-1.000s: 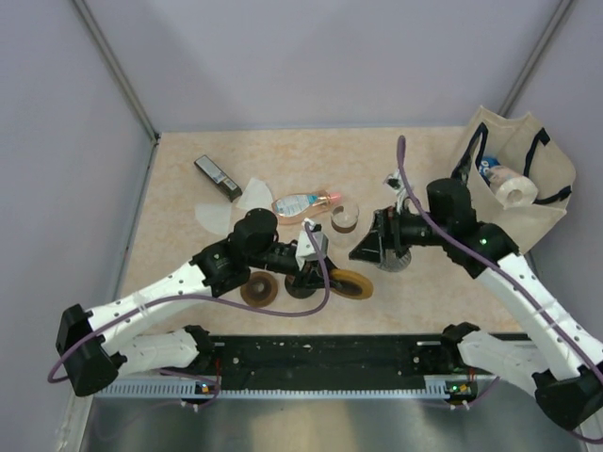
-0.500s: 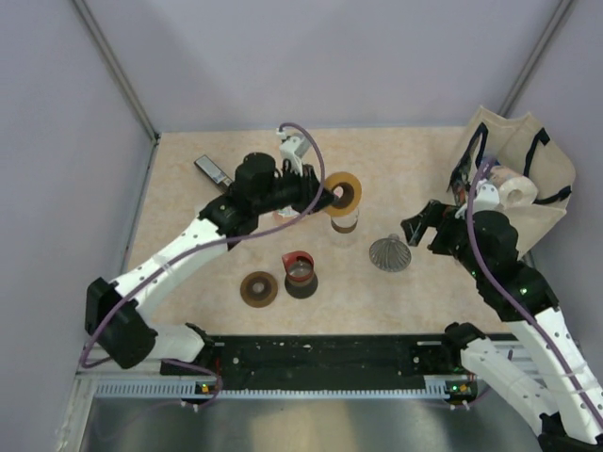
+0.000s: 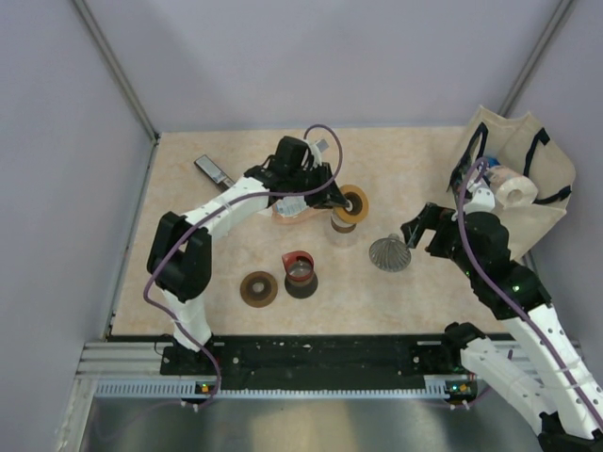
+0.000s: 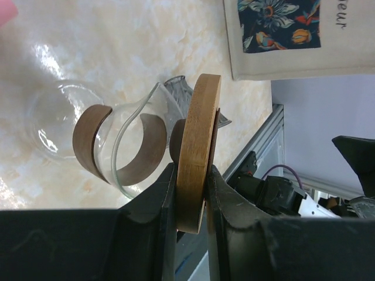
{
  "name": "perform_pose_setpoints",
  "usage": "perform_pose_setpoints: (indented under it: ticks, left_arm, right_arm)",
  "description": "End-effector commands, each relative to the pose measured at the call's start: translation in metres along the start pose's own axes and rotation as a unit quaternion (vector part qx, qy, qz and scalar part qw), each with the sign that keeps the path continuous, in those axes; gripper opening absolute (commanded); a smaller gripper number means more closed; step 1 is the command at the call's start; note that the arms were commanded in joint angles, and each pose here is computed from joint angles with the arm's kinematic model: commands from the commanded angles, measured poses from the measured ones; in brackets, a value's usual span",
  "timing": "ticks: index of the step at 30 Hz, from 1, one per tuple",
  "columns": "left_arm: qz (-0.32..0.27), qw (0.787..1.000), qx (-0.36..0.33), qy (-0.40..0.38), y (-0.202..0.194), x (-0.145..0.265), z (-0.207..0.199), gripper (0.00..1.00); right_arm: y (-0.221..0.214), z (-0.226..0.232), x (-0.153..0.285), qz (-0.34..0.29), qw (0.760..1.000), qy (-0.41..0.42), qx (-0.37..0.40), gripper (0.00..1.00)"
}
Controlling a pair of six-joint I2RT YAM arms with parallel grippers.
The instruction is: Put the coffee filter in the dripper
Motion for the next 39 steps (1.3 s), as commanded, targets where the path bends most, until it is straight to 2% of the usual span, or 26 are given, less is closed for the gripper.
perform_pose_setpoints:
  ticks: [1,10,22,27,34,39]
  left_arm:
    - [-0.013,0.999,-0.003,-0.029,0.011,0.012,-0.024,0.0]
    - [-0.006,1.0,0.015,-0.008,0.009,0.007,-0.015,0.01]
    - [-0.007,0.999,0.015,0.028,0.008,0.003,-0.005,0.19]
    - [0.005,0.998,0.01,0.056,0.008,0.002,0.002,0.22]
    - [0.005,0.998,0.009,0.066,0.009,0.001,0.007,0.34]
    - [0.001,0.997,0.007,0.077,0.009,0.002,0.008,0.38]
  right_arm:
    - [0.006,0.003,0.001,-0.017,1.0,0.011,0.001,0.99]
    - [0.004,0.003,0.0,-0.012,1.0,0.014,0.003,0.99]
    - [0.005,0.004,0.003,-0.015,1.0,0.021,0.001,0.98]
    - [0.007,0.006,0.006,-0.018,0.999,0.032,-0.004,0.98]
    - [0.009,0.007,0.009,-0.023,0.999,0.036,-0.008,0.98]
    - [0.01,0.008,0.011,-0.027,0.999,0.039,-0.01,0.97]
Point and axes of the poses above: each gripper's point midway between its finger pads, its own x axis back along the fingers, its own z axis along the line the jaws close on, y = z × x, the point moved 9 cm from there along x, back along the fingers
